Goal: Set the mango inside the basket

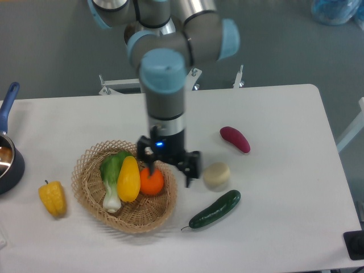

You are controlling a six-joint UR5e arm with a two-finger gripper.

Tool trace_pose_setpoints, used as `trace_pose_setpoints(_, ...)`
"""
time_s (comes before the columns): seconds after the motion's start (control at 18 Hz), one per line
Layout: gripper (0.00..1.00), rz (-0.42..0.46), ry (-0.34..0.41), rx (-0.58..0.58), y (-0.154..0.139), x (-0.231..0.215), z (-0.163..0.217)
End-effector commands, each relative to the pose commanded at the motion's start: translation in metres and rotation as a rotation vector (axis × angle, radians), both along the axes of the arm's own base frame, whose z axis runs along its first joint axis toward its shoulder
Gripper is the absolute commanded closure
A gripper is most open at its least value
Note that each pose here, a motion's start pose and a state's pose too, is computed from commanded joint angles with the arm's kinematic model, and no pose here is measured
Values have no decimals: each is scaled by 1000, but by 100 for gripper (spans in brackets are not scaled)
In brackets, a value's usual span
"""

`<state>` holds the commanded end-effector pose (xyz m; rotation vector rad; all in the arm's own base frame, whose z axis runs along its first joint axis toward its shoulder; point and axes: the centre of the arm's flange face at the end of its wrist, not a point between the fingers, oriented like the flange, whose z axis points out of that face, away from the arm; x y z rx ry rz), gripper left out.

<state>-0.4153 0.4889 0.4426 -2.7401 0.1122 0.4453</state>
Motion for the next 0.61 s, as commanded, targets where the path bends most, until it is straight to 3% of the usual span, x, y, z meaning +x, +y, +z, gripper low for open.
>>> trace_pose_setpoints(0.22, 0, -34, 53, 17, -45, -56, 25)
trace_pose_setpoints(0.33, 0, -127, 96, -25, -71, -68, 37)
trace_pose_setpoints(0.5, 0, -250, 98, -111, -103, -72, 45)
trace_pose_setpoints(0.61, 0, -288, 117, -138, -123, -73, 55)
